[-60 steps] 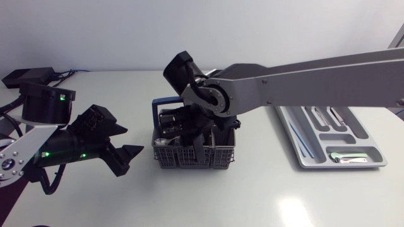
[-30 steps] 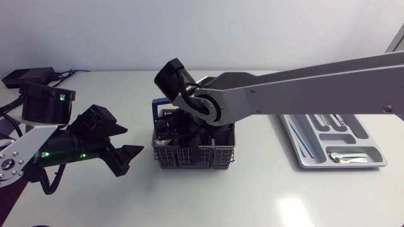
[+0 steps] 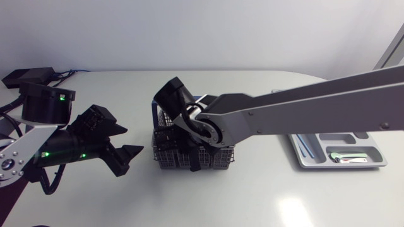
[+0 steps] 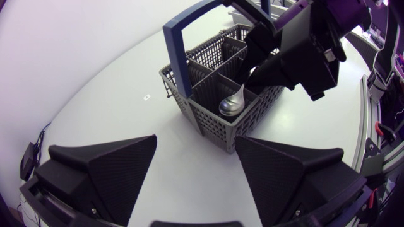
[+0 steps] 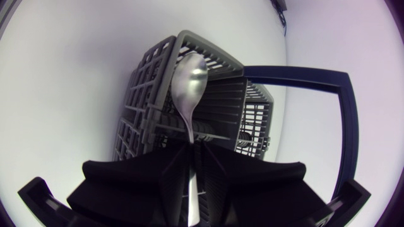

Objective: Unload the cutlery basket into the drawer organizer.

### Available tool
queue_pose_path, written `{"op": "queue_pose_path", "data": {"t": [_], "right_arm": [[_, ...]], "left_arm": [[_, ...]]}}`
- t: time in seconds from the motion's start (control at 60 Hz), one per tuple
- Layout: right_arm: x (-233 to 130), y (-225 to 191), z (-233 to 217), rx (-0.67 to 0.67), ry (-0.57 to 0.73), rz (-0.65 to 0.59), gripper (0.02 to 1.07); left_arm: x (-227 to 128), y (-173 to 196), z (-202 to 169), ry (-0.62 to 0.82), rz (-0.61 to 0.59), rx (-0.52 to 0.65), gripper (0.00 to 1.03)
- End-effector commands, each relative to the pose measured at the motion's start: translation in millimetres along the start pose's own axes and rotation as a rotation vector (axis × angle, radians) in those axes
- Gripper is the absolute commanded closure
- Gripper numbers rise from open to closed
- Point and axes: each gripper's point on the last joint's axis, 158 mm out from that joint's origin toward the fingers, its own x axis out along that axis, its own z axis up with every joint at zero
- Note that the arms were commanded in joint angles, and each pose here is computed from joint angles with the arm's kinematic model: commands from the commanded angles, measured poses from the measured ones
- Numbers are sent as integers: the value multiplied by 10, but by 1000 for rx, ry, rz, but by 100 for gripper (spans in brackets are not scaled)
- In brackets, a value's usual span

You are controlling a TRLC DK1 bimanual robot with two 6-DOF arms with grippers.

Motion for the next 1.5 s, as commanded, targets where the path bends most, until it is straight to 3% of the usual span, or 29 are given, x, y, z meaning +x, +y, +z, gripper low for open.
{"op": "queue_pose_path", "data": {"t": [0.0, 0.117, 0.95, 1.483], "right_arm": [[141, 535, -176, -36, 62, 112, 97], [136, 563, -173, -30, 65, 89, 102], [-481, -369, -80, 122, -17, -277, 102], [-1109, 162, -441, 157, -73, -228, 102]], "left_arm": [[25, -41, -110, 13, -14, 13, 16], [26, -50, -107, 12, -16, 14, 16], [26, -89, -108, 9, -23, 12, 16], [7, -21, -6, -2, -12, 3, 16]]}}
